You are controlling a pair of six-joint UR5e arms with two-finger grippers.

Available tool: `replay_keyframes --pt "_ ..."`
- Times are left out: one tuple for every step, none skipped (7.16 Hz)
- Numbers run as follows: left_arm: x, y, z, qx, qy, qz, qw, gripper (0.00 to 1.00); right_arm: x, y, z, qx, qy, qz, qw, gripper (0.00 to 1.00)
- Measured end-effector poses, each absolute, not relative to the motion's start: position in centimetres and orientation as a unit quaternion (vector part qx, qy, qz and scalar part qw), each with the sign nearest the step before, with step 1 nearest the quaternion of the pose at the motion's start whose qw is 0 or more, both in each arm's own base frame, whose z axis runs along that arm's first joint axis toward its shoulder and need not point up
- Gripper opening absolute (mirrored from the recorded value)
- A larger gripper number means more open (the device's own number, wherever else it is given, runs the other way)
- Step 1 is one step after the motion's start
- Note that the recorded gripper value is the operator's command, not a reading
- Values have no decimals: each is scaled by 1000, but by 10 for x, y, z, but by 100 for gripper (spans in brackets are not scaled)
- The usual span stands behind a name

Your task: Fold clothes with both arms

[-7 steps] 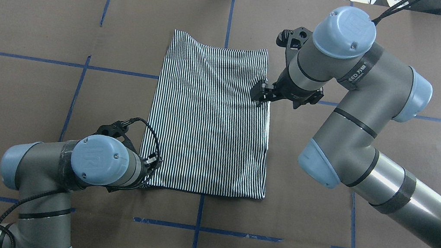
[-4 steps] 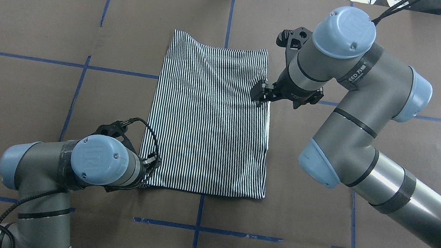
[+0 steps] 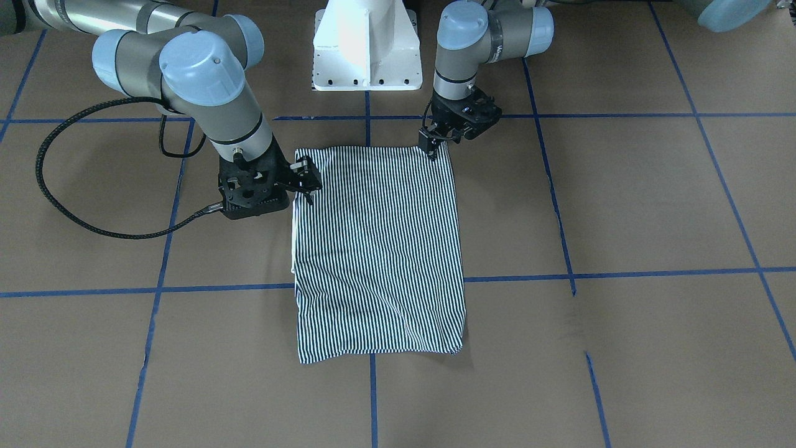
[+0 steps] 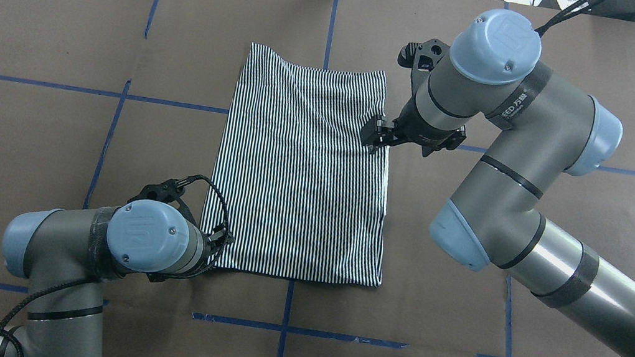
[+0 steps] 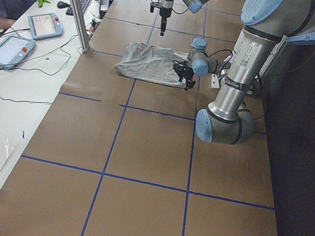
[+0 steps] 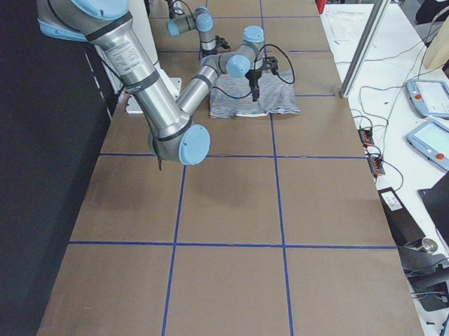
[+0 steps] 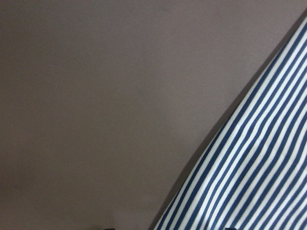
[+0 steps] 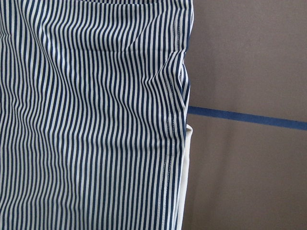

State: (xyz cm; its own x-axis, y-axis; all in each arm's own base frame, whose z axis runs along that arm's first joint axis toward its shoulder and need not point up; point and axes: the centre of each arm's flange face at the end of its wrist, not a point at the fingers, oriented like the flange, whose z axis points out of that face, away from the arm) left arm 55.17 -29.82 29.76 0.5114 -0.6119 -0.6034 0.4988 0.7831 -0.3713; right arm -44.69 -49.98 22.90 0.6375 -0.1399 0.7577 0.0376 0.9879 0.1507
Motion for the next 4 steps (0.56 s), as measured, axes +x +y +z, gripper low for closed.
replay_keyframes --pt "552 -298 297 -76 376 -321 866 15 -447 -500 229 60 -423 -49 903 100" --pt "553 -298 296 -77 377 -322 865 0 -447 -500 229 60 -423 -49 903 100" --pt "553 -297 295 -77 376 -323 865 0 -447 -500 228 60 -424 -50 903 100" --pt "553 -297 295 -77 376 -322 865 0 -447 -499 228 61 -424 -50 902 100"
